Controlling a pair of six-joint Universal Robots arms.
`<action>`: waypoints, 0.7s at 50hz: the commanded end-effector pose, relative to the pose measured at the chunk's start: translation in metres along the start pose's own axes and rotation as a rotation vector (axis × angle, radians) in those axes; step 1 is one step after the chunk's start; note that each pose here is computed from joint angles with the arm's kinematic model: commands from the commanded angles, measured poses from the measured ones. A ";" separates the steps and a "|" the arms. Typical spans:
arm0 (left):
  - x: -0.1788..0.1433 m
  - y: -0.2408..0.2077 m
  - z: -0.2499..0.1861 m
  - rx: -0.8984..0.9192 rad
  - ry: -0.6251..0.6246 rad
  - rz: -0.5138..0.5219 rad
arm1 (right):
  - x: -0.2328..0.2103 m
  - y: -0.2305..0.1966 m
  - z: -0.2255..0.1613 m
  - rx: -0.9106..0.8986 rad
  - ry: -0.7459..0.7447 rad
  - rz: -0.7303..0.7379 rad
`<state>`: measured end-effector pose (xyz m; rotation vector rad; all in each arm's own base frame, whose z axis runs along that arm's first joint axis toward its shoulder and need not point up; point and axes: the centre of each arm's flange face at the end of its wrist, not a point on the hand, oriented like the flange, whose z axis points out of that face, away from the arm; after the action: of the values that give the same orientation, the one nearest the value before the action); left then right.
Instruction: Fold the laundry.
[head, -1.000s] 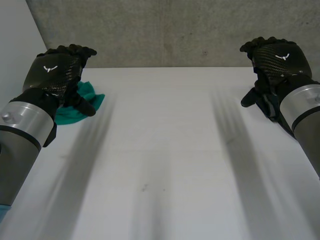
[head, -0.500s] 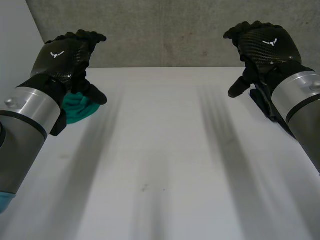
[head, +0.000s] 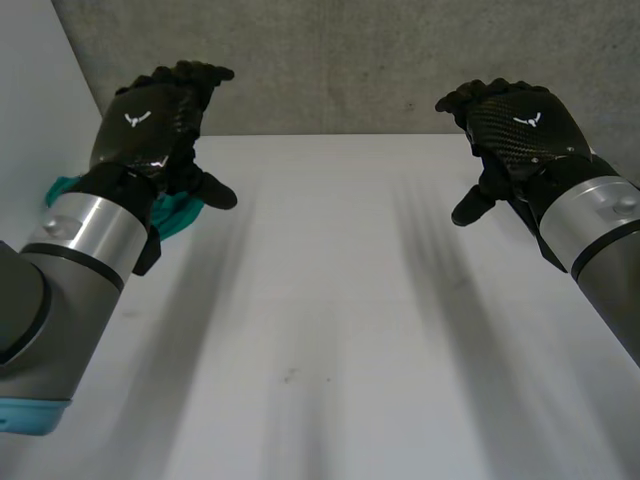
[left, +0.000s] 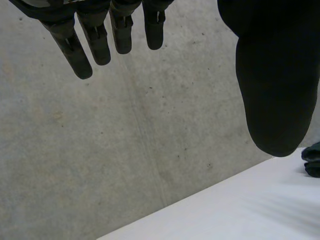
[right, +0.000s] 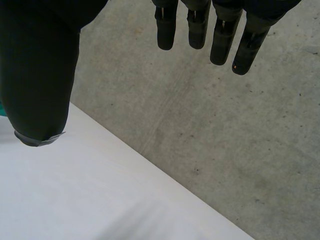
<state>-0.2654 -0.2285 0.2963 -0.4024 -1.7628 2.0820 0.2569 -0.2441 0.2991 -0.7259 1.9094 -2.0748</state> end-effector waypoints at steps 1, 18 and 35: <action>0.003 0.023 0.001 -0.042 0.012 -0.002 | 0.001 0.009 0.000 -0.005 -0.005 -0.003; 0.002 0.024 0.002 -0.044 0.007 0.002 | -0.001 0.015 -0.001 -0.014 -0.015 -0.005; 0.001 0.021 0.005 -0.022 0.006 0.002 | 0.001 0.016 0.001 -0.019 -0.006 -0.006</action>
<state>-0.2705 -0.2336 0.2756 -0.4204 -1.7969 2.0520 0.2545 -0.2462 0.2846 -0.7444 1.9224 -2.0556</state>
